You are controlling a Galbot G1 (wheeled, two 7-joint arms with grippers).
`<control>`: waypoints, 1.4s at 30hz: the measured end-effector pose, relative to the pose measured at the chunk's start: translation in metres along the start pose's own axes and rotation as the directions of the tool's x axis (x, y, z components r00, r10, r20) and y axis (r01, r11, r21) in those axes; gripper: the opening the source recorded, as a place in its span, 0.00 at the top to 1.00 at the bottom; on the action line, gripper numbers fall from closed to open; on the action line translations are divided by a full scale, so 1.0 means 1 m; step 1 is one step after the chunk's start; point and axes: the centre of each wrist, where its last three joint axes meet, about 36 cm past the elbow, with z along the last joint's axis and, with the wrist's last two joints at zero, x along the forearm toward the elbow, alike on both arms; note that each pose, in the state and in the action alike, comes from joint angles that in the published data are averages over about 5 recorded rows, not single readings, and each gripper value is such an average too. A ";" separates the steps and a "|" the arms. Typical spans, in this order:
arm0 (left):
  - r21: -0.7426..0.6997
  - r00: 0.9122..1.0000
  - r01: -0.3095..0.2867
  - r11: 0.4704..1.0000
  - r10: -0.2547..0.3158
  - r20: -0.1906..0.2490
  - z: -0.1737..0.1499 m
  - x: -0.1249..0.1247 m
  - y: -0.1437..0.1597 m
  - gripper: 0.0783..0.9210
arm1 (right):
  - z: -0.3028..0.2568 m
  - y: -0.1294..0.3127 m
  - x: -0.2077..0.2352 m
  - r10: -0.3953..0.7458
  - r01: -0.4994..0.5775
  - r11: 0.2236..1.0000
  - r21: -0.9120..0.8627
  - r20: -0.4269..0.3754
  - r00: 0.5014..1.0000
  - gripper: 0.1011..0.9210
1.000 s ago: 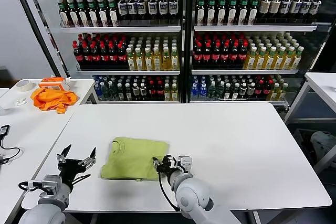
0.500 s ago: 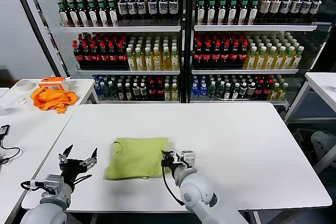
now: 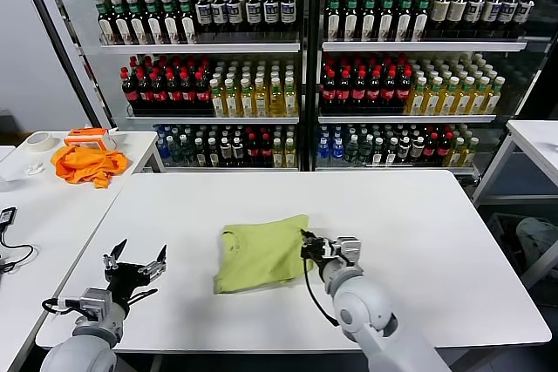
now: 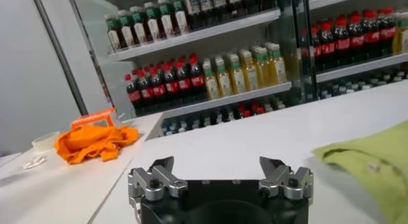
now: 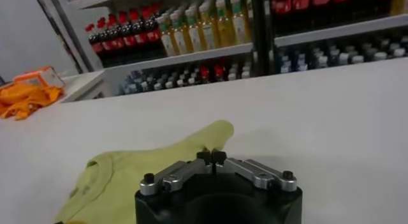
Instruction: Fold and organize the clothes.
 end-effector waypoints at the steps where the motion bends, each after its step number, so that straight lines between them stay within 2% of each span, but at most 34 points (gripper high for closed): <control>1: 0.001 1.000 -0.002 1.000 0.002 0.002 0.001 0.000 -0.001 0.12 | 0.001 -0.004 0.002 0.007 -0.007 1.000 0.009 0.004 1.000 1.00; 14: 0.000 0.999 -0.040 0.999 0.040 0.038 0.004 -0.006 -0.010 0.12 | 0.022 -0.049 0.020 0.087 -0.087 0.992 0.090 0.012 0.996 0.97; 17: -0.006 0.998 -0.050 0.999 0.050 0.049 0.005 -0.008 -0.011 0.12 | 0.025 -0.055 0.022 0.084 -0.086 0.991 0.103 0.025 0.996 0.89; 27: -0.002 0.991 -0.085 0.996 0.085 0.101 0.003 -0.019 -0.018 0.12 | 0.019 -0.079 0.048 0.096 -0.104 0.987 0.120 0.071 0.993 0.54; 33: 0.010 0.986 -0.111 0.994 0.109 0.128 0.001 -0.031 -0.028 0.12 | 0.016 -0.096 0.062 0.121 -0.135 0.985 0.108 0.133 0.984 0.32; 39: -0.015 0.974 -0.136 0.991 0.136 0.181 -0.001 -0.046 -0.038 0.12 | 0.018 -0.113 0.060 0.177 -0.216 0.965 0.147 0.240 0.954 0.15; 42: -0.035 0.965 -0.142 0.989 0.146 0.216 -0.002 -0.055 -0.044 0.12 | 0.024 -0.125 0.054 0.209 -0.264 0.950 0.169 0.286 0.935 0.12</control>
